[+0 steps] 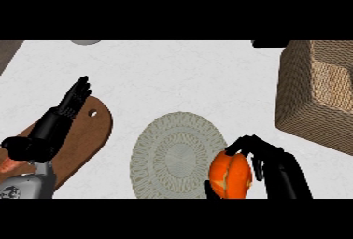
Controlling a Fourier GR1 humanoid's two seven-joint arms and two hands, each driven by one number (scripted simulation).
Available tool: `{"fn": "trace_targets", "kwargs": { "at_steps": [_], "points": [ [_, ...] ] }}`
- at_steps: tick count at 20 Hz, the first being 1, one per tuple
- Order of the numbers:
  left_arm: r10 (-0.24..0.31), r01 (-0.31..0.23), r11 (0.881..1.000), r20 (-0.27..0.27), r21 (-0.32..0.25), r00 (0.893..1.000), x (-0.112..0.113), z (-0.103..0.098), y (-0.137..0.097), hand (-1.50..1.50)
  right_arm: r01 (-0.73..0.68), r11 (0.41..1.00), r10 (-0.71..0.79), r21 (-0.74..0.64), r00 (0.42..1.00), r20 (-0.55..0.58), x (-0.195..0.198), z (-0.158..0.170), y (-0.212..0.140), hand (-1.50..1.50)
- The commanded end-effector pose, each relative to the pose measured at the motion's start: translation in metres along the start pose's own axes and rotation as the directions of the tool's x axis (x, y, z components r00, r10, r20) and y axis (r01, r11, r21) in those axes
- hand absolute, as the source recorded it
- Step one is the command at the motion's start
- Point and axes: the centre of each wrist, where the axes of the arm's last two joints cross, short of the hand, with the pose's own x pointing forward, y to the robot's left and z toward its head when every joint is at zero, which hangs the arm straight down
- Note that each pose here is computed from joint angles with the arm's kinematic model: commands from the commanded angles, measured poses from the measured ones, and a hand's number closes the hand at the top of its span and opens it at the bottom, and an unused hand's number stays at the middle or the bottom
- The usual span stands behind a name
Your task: Pick the squash from the placemat and place it in the basket
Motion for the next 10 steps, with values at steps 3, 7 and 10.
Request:
{"fn": "trace_targets", "kwargs": {
  "at_steps": [3,7,10],
  "points": [
    [-0.004,0.004,1.0,-0.002,-0.006,1.0,0.004,-0.007,-0.014,0.0,0.098,0.985,-0.096,-0.142,0.995,0.025,0.036,0.044,-0.065,1.5],
    [0.008,-0.008,1.0,0.005,-0.013,1.0,-0.01,-0.005,-0.007,0.0,0.051,0.98,-0.055,-0.19,0.998,-0.013,0.042,0.038,-0.094,1.5],
    [0.001,-0.001,1.0,0.009,-0.007,1.0,-0.005,-0.002,-0.012,0.0,-0.048,0.968,0.027,-0.248,0.996,-0.087,0.048,0.019,-0.096,1.5]
  ]
}}
